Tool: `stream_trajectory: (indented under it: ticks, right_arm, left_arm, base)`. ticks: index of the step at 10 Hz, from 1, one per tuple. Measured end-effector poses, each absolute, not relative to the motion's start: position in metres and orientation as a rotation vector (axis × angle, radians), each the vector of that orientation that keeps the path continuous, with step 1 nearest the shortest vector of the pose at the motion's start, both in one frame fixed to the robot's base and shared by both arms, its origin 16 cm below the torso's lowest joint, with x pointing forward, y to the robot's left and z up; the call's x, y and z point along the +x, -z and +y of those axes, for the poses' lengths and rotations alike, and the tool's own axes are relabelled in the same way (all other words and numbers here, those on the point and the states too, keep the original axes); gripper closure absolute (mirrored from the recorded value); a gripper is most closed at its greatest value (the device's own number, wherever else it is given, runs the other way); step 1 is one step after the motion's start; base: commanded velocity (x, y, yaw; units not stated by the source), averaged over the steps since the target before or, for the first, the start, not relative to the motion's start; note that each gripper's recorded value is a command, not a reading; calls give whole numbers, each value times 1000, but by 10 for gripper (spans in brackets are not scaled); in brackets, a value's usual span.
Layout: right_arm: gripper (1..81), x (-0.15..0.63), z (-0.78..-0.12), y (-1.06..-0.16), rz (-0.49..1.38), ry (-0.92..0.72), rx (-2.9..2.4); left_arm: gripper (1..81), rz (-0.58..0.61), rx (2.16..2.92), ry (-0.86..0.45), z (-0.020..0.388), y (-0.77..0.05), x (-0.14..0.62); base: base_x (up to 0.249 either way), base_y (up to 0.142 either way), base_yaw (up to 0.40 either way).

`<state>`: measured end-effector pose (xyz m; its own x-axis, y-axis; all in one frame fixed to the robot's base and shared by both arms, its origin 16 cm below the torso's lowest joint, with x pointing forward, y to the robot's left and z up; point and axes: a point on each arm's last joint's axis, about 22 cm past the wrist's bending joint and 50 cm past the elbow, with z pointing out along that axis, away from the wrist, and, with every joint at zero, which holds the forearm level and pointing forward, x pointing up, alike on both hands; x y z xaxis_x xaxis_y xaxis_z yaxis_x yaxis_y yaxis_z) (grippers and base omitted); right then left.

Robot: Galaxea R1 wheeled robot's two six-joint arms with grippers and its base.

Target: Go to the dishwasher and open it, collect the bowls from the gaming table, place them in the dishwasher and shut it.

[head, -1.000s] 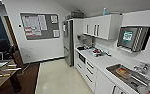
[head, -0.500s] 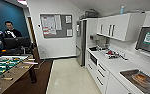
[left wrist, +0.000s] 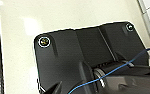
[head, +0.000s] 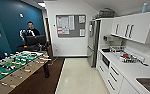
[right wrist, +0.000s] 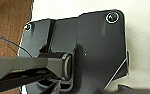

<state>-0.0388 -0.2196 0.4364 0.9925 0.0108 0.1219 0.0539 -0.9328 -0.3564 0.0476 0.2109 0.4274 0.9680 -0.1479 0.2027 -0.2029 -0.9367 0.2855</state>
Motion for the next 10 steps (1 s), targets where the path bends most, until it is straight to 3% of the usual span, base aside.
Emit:
stream_trajectory:
  ticks: [10]
  right_arm:
    - [10, -40, -212, -435, -57, 175, -2767]
  left_arm:
    - [10, -255, 2809, -255, 209, -427, 46]
  base:
    - [0, 0, 368]
